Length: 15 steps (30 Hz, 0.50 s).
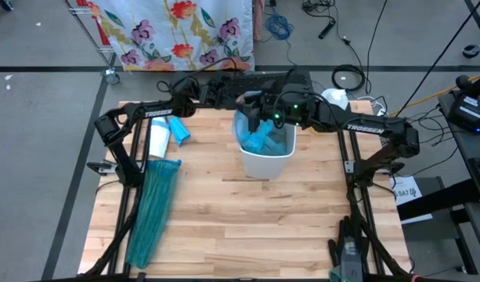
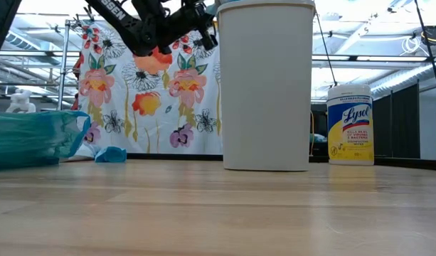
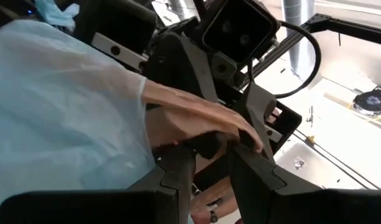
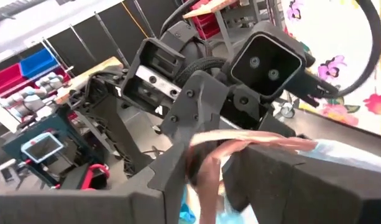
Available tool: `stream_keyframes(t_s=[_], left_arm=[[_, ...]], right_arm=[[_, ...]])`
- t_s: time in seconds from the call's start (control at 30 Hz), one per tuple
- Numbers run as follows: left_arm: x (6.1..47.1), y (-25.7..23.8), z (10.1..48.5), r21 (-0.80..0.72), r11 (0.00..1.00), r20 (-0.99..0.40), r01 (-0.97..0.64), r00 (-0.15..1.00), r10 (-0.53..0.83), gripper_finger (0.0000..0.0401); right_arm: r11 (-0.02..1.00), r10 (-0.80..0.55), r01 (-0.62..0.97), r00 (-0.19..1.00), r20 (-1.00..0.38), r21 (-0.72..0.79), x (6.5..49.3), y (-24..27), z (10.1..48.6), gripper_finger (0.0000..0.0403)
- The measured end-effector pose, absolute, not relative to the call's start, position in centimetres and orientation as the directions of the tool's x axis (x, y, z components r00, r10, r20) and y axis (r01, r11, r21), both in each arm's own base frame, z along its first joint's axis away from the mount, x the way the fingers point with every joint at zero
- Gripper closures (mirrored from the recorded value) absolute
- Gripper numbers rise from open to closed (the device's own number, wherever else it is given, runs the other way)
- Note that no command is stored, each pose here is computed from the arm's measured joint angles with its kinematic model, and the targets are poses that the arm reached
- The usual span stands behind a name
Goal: Place trash/remove bag and relplace
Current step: Remove the light blue trash bag from the white trash bin
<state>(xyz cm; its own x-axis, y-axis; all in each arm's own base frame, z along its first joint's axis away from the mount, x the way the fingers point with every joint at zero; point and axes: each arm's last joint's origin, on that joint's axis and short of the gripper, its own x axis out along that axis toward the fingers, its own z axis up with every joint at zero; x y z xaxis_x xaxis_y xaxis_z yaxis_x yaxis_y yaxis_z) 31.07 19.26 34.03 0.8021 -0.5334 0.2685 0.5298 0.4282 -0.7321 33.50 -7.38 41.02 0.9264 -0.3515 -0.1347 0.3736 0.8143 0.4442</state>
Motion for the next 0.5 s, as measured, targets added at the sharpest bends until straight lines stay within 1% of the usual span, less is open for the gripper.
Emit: stream_keyframes(t_s=[0.07,0.13,0.27,0.3,0.5], left_arm=[[31.12,19.14,34.04,-0.731,0.427,0.268,0.532,0.800,-0.537,0.0302],[31.21,19.02,34.02,-0.732,0.424,0.267,0.533,0.797,-0.541,0.0302],[31.27,18.85,33.99,-0.732,0.421,0.257,0.536,0.789,-0.558,0.0302],[31.26,18.84,33.99,-0.732,0.421,0.254,0.536,0.788,-0.561,0.0302],[31.12,19.10,33.96,-0.729,0.429,0.252,0.534,0.792,-0.557,0.0302]], right_arm=[[0.824,-0.350,0.369,0.928,-0.125,0.430,33.62,-7.38,41.04,0.0290],[0.837,-0.350,0.362,0.931,-0.107,0.410,33.64,-7.38,41.22,0.0316],[0.854,-0.349,0.353,0.934,-0.082,0.381,33.63,-7.38,41.49,0.0385],[0.857,-0.348,0.353,0.934,-0.083,0.377,33.63,-7.35,41.48,0.0393],[0.860,-0.350,0.354,0.933,-0.080,0.367,33.63,-7.33,41.52,0.0401]])
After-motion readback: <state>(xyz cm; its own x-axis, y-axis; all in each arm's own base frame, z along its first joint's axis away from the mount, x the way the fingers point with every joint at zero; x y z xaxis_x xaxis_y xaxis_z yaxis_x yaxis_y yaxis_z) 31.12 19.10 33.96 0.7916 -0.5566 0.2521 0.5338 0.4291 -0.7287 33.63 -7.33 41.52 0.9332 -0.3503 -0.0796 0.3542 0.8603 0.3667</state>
